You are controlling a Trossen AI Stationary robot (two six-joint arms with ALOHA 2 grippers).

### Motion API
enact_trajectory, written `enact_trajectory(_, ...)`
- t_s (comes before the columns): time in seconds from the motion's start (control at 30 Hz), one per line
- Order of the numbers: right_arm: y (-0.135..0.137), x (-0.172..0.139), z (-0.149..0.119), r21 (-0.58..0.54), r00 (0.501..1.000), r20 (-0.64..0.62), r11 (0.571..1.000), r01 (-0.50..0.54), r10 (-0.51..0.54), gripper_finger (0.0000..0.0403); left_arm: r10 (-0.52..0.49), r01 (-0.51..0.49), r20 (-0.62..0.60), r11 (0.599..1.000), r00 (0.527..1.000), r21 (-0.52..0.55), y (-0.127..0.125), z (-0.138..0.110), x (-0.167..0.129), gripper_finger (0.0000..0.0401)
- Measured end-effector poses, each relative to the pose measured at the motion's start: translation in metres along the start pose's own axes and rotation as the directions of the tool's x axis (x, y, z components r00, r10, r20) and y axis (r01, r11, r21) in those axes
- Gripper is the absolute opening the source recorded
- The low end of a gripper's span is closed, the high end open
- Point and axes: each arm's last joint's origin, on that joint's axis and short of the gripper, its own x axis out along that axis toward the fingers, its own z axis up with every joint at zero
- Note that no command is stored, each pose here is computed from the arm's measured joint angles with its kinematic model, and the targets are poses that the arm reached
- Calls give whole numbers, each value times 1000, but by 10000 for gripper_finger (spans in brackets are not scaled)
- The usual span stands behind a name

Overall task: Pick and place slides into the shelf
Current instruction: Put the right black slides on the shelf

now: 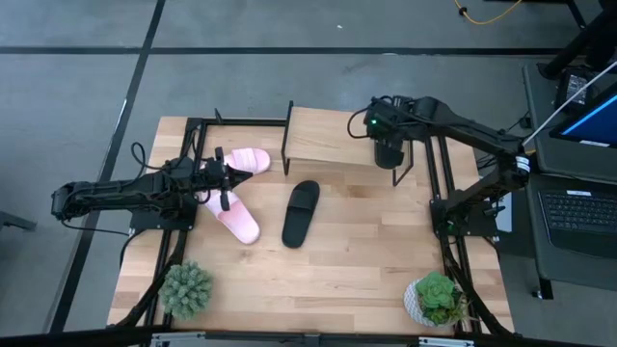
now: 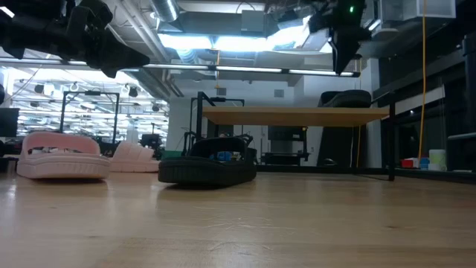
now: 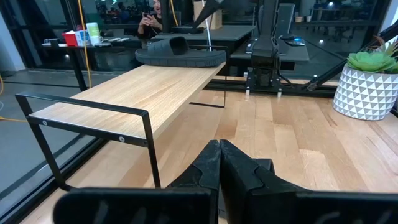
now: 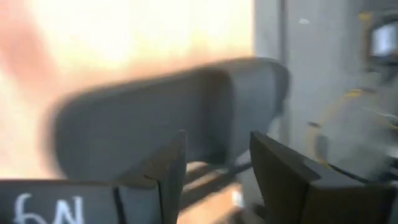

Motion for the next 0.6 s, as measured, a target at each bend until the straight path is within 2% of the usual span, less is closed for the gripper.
enact_trajectory(0.07, 1, -8, -2, 49, 996, 14, 995, -90, 89, 164, 0, 0, 0, 1000, 1000, 0, 0, 0, 0, 0)
enact_trajectory(0.13, 4, -14, -3, 87, 991, 13, 987, -136, 135, 149, 0, 0, 0, 1000, 1000, 0, 0, 0, 0, 0)
enact_trajectory(0.33, 23, -20, -4, 99, 985, -17, 981, -170, 172, 96, 0, 0, 0, 1000, 1000, 3, 0, 0, 0, 0)
enact_trajectory(0.6, 54, -34, -2, 84, 985, 4, 981, -175, 175, 50, 0, 0, 0, 999, 1000, 51, 0, 0, 0, 0)
